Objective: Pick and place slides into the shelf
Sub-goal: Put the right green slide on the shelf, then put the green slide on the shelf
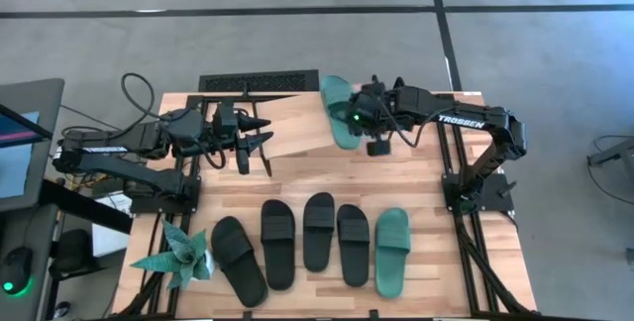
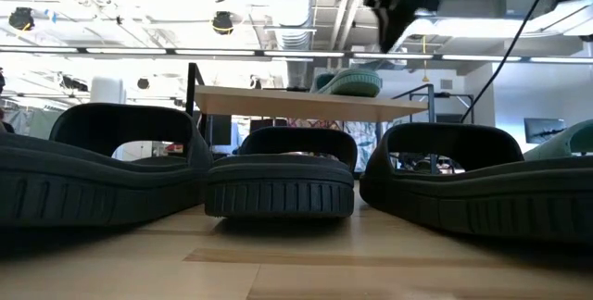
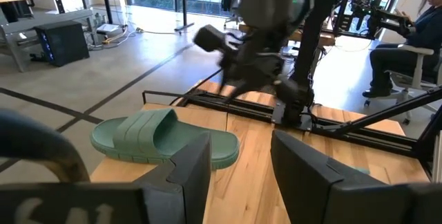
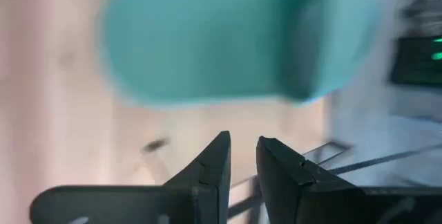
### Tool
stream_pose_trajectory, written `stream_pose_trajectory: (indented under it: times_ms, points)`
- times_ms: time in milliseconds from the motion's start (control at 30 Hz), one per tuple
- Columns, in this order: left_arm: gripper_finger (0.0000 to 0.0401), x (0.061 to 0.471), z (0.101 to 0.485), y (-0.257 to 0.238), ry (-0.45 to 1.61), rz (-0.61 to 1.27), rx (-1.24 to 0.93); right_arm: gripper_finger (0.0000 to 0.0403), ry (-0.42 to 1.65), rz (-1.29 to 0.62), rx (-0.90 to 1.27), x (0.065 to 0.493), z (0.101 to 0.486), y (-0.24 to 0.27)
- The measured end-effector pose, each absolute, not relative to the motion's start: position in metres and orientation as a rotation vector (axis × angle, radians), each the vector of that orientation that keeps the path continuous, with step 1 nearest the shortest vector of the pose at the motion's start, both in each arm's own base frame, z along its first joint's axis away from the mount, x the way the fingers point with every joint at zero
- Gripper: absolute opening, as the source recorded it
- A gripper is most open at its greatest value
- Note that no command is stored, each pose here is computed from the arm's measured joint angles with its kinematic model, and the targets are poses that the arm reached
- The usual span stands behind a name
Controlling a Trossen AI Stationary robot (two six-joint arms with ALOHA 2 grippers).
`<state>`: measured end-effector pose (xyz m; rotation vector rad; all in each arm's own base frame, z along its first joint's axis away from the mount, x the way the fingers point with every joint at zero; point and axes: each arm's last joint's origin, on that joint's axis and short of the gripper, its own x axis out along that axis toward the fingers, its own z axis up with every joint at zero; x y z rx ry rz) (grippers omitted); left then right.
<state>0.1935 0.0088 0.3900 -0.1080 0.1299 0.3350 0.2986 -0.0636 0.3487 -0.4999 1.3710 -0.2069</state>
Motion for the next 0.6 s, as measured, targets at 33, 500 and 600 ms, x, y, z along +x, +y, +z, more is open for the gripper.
stream_pose_trajectory:
  times_ms: [33, 500, 600]
  points:
    - [0.0139, 0.194, 0.39, 0.009, 0.13, 0.335, -0.108, 0.0061, 1.383, -0.192, -0.477, 0.295, 0.351, -0.059]
    - [0.0139, 0.193, 0.389, 0.009, 0.139, 0.335, -0.106, 0.0061, 1.207, -0.102, -0.216, 0.235, 0.395, 0.032]
    - [0.0139, 0.193, 0.389, 0.009, 0.139, 0.335, -0.106, 0.0061, 1.188, -0.057, -0.177, 0.225, 0.398, 0.056]
